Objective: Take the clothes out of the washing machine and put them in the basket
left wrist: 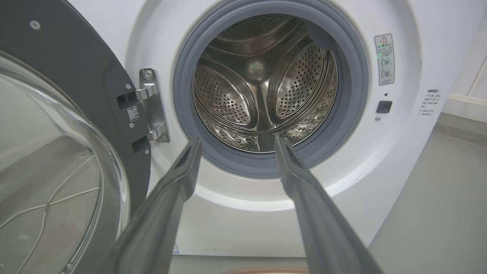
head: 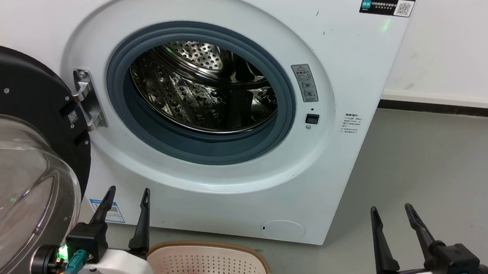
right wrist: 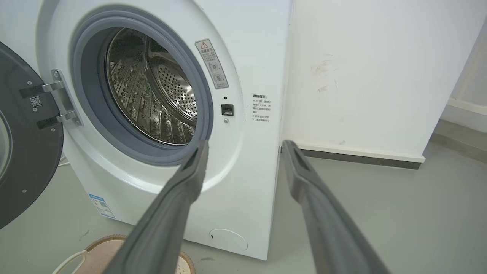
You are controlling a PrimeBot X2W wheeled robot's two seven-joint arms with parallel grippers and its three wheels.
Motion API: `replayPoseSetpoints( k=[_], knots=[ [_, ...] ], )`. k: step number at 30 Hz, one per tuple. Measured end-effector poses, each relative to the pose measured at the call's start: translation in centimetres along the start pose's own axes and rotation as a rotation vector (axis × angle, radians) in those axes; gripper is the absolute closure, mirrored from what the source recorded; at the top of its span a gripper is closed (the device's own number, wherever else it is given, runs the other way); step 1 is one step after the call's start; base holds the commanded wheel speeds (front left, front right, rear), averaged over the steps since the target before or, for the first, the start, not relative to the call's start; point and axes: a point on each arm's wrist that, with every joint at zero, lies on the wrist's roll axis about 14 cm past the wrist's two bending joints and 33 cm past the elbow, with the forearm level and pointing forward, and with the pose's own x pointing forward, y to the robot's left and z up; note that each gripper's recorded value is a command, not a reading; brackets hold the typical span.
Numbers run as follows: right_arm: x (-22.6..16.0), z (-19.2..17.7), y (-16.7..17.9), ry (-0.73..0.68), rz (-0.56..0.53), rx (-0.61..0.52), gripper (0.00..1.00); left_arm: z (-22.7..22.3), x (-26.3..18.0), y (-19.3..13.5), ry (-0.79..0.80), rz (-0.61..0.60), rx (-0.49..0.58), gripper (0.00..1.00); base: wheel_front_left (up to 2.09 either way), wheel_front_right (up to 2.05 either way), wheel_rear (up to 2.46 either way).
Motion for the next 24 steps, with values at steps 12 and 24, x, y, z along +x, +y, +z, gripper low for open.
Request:
replayPoseSetpoints(
  k=[12, 24],
  knots=[
    [-0.8, -0.9, -1.4, 0.033, -0.048, 0.006, 0.0, -1.4, 0.5, -0.6, 0.049, -0.019, -0.03, 0.0, 0.0, 0.0, 0.0],
    [-1.1, -1.4, -1.9, 0.051, -0.064, 0.016, 0.0, -2.0, 1.1, -1.0, 0.065, -0.034, -0.032, 0.0, 0.0, 0.0, 0.0]
  ],
)
